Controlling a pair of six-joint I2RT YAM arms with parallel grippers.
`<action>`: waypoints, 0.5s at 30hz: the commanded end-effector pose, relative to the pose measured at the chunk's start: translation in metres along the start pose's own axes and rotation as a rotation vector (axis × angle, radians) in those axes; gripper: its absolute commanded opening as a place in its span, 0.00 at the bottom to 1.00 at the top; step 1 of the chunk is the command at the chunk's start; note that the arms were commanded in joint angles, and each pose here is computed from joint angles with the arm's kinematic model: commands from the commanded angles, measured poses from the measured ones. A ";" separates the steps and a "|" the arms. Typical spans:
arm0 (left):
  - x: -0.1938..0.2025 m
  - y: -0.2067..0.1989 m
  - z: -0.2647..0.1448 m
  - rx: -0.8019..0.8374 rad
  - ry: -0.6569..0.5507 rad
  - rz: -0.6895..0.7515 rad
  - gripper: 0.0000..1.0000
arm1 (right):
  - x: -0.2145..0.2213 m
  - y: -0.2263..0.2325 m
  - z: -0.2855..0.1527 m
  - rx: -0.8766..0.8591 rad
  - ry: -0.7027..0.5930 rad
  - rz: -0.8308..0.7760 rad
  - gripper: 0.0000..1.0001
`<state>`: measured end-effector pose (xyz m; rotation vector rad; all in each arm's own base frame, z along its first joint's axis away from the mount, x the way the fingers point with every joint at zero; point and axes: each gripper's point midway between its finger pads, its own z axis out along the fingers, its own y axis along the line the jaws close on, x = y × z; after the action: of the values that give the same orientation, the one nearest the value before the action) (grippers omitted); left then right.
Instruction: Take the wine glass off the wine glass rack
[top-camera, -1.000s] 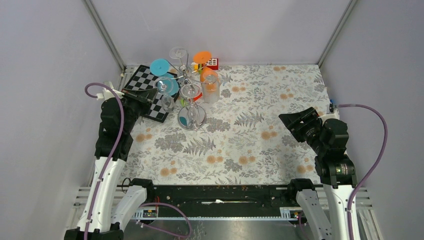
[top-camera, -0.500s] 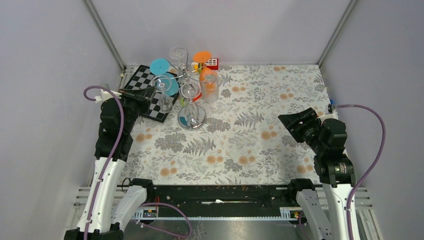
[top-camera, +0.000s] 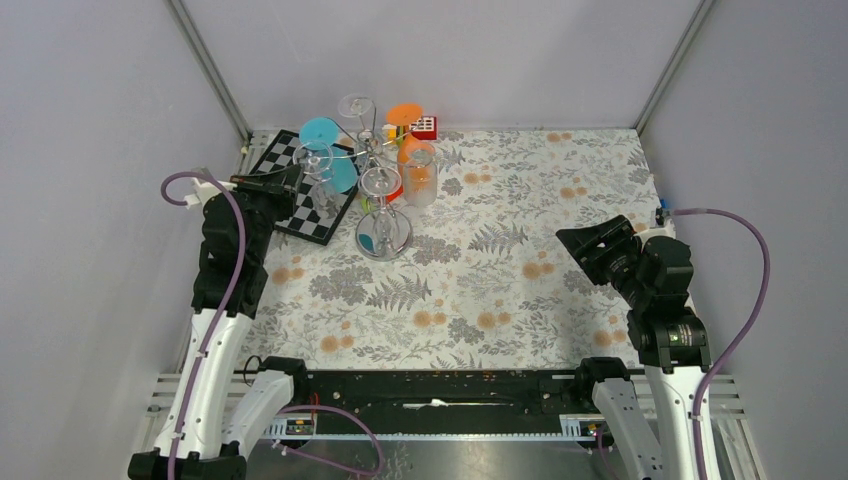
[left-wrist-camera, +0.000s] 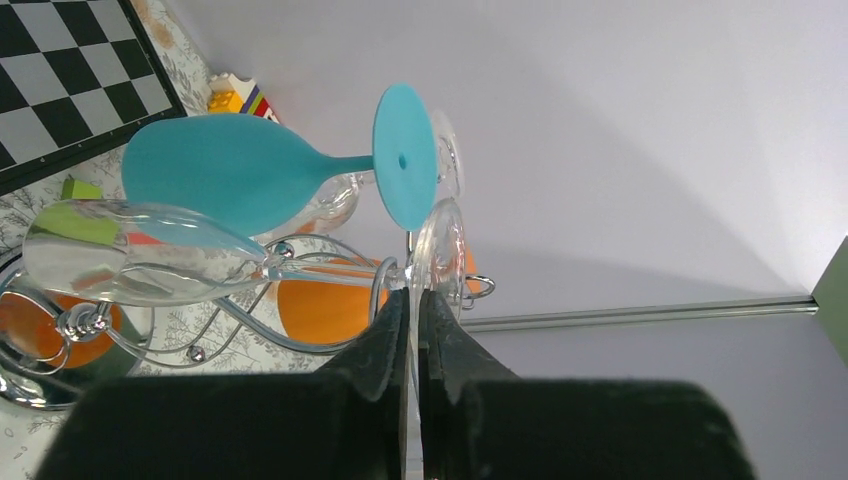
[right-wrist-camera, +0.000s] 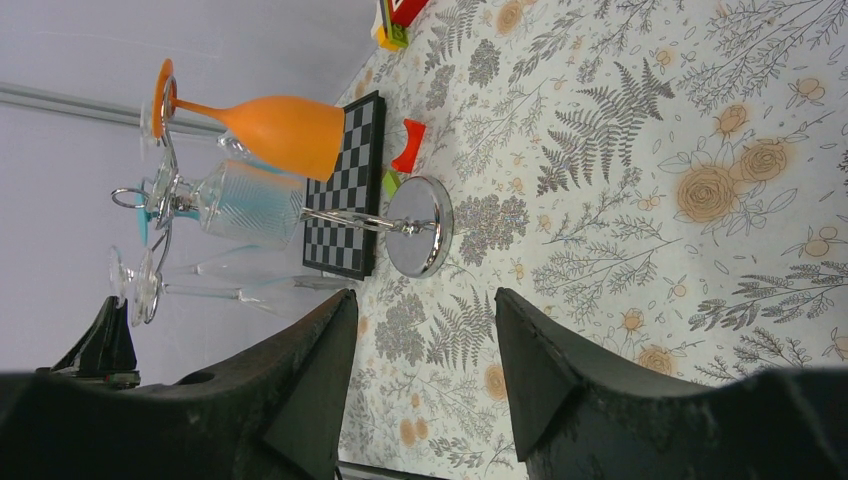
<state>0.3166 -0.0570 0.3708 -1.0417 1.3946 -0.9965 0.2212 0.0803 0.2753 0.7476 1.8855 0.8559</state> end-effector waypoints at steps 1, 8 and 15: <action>-0.020 -0.060 -0.006 0.182 -0.061 -0.025 0.00 | -0.003 0.007 0.003 -0.028 -0.015 0.000 0.64; 0.005 -0.070 -0.005 0.225 0.080 0.011 0.00 | -0.002 0.008 0.003 -0.040 -0.008 0.002 0.70; 0.020 -0.068 -0.007 0.234 0.157 0.002 0.00 | 0.000 0.009 0.006 -0.052 0.002 0.013 0.67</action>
<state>0.3225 -0.0817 0.3885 -0.9356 1.4407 -1.1200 0.2237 0.0821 0.2720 0.7551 1.8836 0.8729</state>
